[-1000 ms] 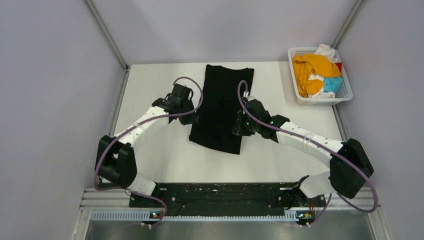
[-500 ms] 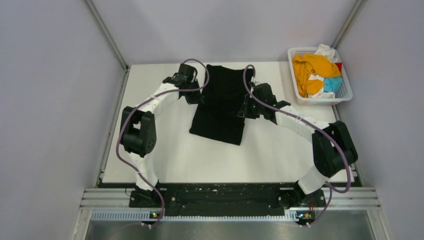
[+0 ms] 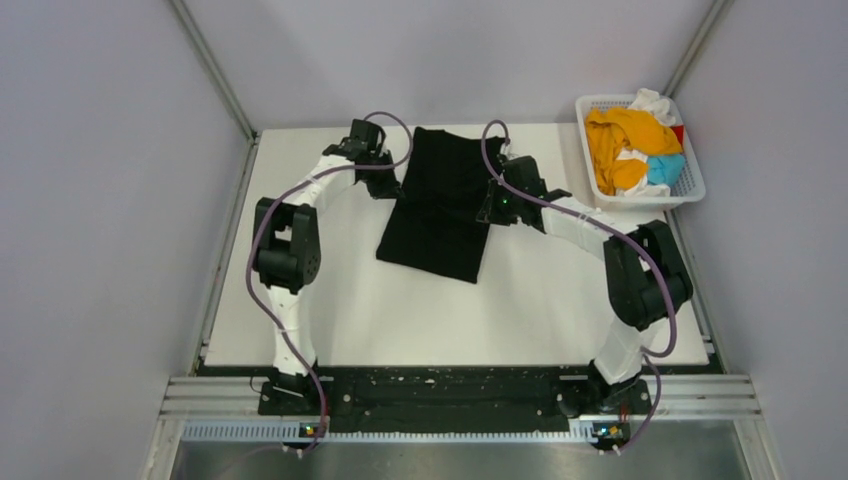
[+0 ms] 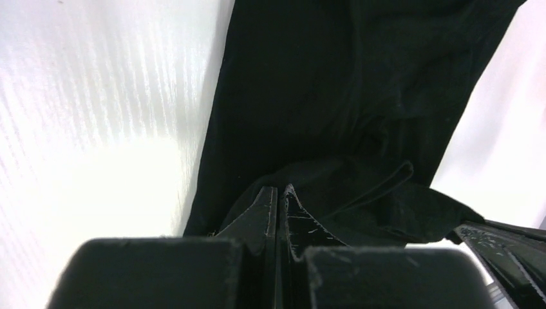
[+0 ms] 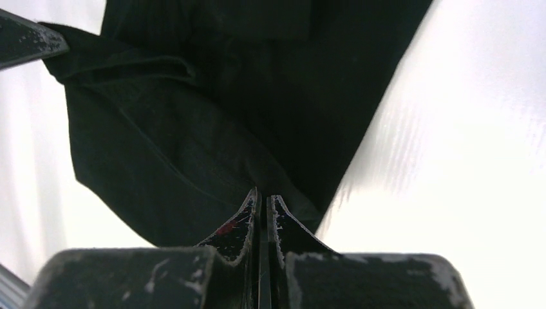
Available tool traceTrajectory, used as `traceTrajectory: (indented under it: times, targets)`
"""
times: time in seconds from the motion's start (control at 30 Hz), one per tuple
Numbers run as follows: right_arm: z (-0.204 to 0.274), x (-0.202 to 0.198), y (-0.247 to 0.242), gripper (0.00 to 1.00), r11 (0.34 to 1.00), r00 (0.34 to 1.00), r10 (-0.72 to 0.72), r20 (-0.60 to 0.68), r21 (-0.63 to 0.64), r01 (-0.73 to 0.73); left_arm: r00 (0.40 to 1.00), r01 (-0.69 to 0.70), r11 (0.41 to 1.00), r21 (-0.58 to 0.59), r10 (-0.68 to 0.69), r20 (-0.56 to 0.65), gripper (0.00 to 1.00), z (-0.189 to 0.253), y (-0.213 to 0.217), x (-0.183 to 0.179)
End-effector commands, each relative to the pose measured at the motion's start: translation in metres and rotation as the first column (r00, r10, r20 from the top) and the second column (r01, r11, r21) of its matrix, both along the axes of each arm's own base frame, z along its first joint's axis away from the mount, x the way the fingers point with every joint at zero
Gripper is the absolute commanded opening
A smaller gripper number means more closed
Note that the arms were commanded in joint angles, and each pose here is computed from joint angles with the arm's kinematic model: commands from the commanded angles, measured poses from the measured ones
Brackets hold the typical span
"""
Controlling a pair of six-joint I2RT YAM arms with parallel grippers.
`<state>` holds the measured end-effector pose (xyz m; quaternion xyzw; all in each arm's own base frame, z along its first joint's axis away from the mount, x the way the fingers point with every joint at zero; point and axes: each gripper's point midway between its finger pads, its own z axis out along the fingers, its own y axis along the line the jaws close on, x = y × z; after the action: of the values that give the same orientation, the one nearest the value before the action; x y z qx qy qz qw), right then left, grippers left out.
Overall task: Fold and stack the t-shirts
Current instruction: Fold the folded rectangular tshirt in 1/3 of the way, then grab one side of the 2/3 rectangular tshirt with both arms
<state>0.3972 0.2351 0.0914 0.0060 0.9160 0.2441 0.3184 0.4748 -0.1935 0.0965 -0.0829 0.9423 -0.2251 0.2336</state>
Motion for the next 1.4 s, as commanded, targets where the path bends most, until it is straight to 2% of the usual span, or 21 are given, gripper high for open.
traceTrajectory:
  times: [0.0, 0.13, 0.2, 0.23, 0.27, 0.3, 0.33, 0.37, 0.4, 0.43, 0.63, 0.7, 0.77, 0.97, 1.07, 1.17, 1.37]
  targets:
    - [0.023, 0.035, -0.008, 0.00, 0.999, 0.993, -0.034, 0.110, -0.018, 0.036, 0.996, 0.051, 0.998, -0.044, -0.047, 0.070, 0.00, 0.009, -0.012, 0.018]
    - [0.013, 0.048, -0.015, 0.00, 0.997, 0.991, -0.059, 0.117, -0.045, 0.065, 0.997, 0.033, 0.998, -0.046, -0.030, 0.071, 0.02, 0.005, -0.010, 0.028]
    - [0.010, 0.058, -0.019, 0.03, 0.995, 0.989, -0.068, 0.131, -0.070, 0.078, 0.998, 0.031, 0.997, -0.072, -0.027, 0.065, 0.12, 0.005, -0.012, 0.034]
    - [0.011, 0.063, -0.021, 0.09, 0.994, 0.988, -0.071, 0.134, -0.076, 0.082, 0.997, 0.034, 0.996, -0.086, -0.028, 0.065, 0.25, 0.008, -0.013, 0.038]
    - [0.015, 0.068, -0.021, 0.22, 0.993, 0.987, -0.075, 0.142, -0.077, 0.087, 0.997, 0.043, 0.994, -0.105, -0.036, 0.067, 0.39, 0.013, -0.015, 0.040]
    - [0.020, 0.072, -0.024, 0.42, 0.992, 0.985, -0.083, 0.150, -0.084, 0.097, 0.996, 0.053, 0.992, -0.117, -0.044, 0.077, 0.55, 0.019, -0.016, 0.044]
    - [0.026, 0.075, -0.027, 0.56, 0.989, 0.982, -0.097, 0.159, -0.095, 0.113, 0.995, 0.056, 0.991, -0.118, -0.045, 0.087, 0.65, 0.026, -0.016, 0.047]
    - [0.034, 0.076, -0.028, 0.64, 0.988, 0.979, -0.103, 0.175, -0.099, 0.121, 0.994, 0.053, 0.993, -0.109, -0.042, 0.103, 0.73, 0.034, -0.014, 0.049]
    - [0.040, 0.078, -0.033, 0.72, 0.984, 0.974, -0.117, 0.194, -0.110, 0.140, 0.993, 0.044, 0.994, -0.095, -0.033, 0.116, 0.88, 0.040, -0.010, 0.051]
    - [0.043, 0.077, -0.036, 0.77, 0.982, 0.971, -0.123, 0.206, -0.119, 0.150, 0.991, 0.031, 0.996, -0.079, -0.020, 0.129, 0.97, 0.045, -0.006, 0.051]
    - [0.047, 0.045, -0.032, 0.83, 0.995, 0.979, -0.036, 0.201, -0.088, 0.054, 0.991, -0.017, 0.999, -0.030, 0.021, 0.136, 0.99, 0.052, 0.015, 0.018]
    - [0.044, 0.023, -0.015, 0.86, 0.996, 0.979, 0.086, 0.185, -0.054, -0.078, 0.994, -0.030, 1.000, -0.008, 0.031, 0.102, 0.99, 0.043, 0.023, 0.000]
    - [0.036, -0.001, 0.007, 0.86, 0.972, 0.955, 0.232, 0.183, -0.081, -0.220, 0.997, -0.042, 0.999, 0.017, 0.041, 0.064, 0.99, 0.033, 0.030, -0.018]
    - [-0.002, -0.034, 0.070, 0.87, 0.896, 0.888, 0.444, 0.120, -0.090, -0.436, 0.996, -0.085, 0.996, 0.013, 0.085, -0.007, 0.99, 0.011, 0.039, -0.058]
    - [-0.008, -0.018, 0.091, 0.88, 0.894, 0.883, 0.448, 0.142, -0.061, -0.444, 0.994, -0.097, 0.995, -0.006, 0.096, -0.042, 0.99, -0.003, 0.038, -0.071]
    - [0.000, 0.017, 0.102, 0.88, 0.914, 0.894, 0.405, 0.193, -0.089, -0.395, 0.991, -0.107, 0.994, -0.027, 0.104, -0.083, 0.99, -0.015, 0.035, -0.080]
    - [0.026, 0.092, 0.091, 0.92, 0.969, 0.918, 0.245, 0.311, -0.117, -0.219, 0.986, -0.118, 0.993, -0.026, 0.114, -0.125, 0.99, -0.032, 0.036, -0.089]
